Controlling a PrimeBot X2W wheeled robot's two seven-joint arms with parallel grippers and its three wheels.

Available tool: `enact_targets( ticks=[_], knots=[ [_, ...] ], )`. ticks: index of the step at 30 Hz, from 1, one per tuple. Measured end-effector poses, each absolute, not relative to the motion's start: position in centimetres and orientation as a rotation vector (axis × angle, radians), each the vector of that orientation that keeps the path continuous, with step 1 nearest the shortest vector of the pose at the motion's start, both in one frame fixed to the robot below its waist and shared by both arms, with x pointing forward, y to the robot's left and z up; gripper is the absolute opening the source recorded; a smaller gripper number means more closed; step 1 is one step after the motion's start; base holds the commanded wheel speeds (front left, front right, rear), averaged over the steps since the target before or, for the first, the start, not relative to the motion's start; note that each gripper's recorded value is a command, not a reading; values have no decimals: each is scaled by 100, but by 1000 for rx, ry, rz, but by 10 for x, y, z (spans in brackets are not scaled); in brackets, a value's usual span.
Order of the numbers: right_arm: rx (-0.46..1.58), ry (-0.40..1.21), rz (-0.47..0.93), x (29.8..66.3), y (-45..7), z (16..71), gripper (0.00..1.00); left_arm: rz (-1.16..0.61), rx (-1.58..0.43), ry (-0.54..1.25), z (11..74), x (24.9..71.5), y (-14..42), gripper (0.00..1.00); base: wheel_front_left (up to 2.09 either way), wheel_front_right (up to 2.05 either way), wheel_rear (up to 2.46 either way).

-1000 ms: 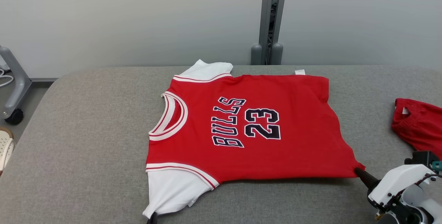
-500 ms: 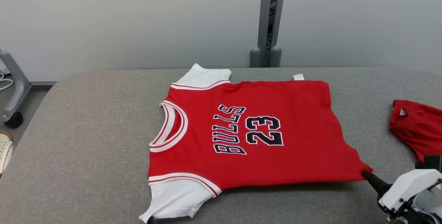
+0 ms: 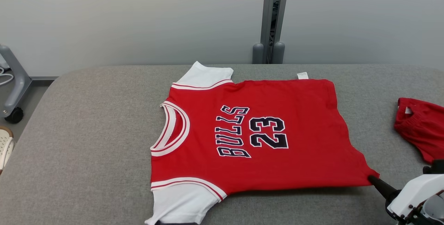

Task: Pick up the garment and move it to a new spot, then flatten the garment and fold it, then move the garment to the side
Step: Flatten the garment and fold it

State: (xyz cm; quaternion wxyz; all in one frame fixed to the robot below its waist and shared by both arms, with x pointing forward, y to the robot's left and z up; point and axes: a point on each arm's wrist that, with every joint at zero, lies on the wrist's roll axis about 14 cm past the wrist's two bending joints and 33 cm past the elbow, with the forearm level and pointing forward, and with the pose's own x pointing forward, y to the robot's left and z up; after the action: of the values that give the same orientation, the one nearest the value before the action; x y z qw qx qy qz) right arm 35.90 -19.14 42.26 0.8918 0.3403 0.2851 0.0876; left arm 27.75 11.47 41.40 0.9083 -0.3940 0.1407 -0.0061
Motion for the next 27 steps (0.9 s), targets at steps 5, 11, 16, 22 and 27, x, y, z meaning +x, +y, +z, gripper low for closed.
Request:
enact_targets(
  ticks=[5, 11, 16, 22, 27],
  knots=[
    [702, 571, 188, 366, -190, 428, 0, -16, -814, 250, 425, 289, 118, 0, 0, 0, 0],
    [697, 530, 193, 379, -190, 438, 0, -40, -793, 219, 435, 303, 119, 0, 0, 0, 0],
    [695, 514, 178, 392, -194, 441, 0, -65, -770, 187, 446, 322, 118, 0, 0, 0, 0],
    [699, 508, 163, 407, -193, 439, 0, -92, -755, 131, 462, 354, 117, 0, 0, 0, 0],
    [726, 493, 150, 417, -190, 440, 0, -95, -756, 87, 473, 377, 119, 0, 0, 0, 0]
  ],
)
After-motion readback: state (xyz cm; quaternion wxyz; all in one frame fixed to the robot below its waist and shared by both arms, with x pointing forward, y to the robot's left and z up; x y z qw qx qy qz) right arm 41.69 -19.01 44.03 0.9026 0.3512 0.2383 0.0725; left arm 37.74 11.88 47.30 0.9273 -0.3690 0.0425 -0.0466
